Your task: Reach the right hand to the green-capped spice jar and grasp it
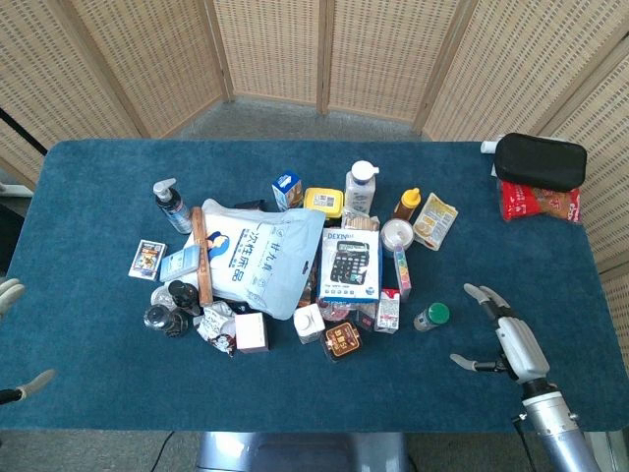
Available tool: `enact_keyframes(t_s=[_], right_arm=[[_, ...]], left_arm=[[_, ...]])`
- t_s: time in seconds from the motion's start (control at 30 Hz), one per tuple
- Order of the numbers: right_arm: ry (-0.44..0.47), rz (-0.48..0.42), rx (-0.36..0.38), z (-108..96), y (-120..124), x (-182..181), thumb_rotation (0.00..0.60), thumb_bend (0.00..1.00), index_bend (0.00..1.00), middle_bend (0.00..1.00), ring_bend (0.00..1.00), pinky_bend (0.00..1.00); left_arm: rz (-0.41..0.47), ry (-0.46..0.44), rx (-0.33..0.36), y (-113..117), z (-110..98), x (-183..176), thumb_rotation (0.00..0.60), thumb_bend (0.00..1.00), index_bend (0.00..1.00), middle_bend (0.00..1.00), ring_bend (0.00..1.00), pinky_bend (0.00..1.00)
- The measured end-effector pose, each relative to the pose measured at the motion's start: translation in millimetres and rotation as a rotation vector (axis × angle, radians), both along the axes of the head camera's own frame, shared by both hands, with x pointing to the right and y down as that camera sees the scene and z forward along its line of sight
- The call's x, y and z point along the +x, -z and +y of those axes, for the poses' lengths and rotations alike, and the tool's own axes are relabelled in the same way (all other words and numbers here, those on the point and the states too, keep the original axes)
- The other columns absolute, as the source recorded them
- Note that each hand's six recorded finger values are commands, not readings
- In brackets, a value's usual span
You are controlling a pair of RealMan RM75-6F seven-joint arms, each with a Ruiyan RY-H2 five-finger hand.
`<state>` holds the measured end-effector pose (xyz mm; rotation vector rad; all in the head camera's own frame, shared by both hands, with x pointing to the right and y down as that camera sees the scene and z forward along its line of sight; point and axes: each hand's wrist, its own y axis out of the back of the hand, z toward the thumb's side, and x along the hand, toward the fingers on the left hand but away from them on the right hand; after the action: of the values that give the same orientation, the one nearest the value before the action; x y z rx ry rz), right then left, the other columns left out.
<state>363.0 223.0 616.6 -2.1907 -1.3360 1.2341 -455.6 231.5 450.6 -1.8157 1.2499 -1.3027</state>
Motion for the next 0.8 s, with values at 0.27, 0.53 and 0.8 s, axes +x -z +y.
enact_keyframes(t_s=[0.27,0.53,0.8], right_arm=[[-0.033,-0.048,-0.073,-1,-30,-14,0.600,0.00,0.00,0.00,0.00,0.00],[-0.081,-0.089,-0.122,9,-57,-24,0.600,0.00,0.00,0.00,0.00,0.00],[-0.141,-0.142,-0.138,10,-75,-27,0.600,0.00,0.00,0.00,0.00,0.00]], left_arm=[[0.000,0.008,0.008,2,-1,-2,0.600,0.00,0.00,0.00,0.00,0.00],[-0.001,0.008,0.002,0,-1,-2,0.600,0.00,0.00,0.00,0.00,0.00],[-0.007,0.016,-0.001,-1,-2,-4,0.600,0.00,0.00,0.00,0.00,0.00]])
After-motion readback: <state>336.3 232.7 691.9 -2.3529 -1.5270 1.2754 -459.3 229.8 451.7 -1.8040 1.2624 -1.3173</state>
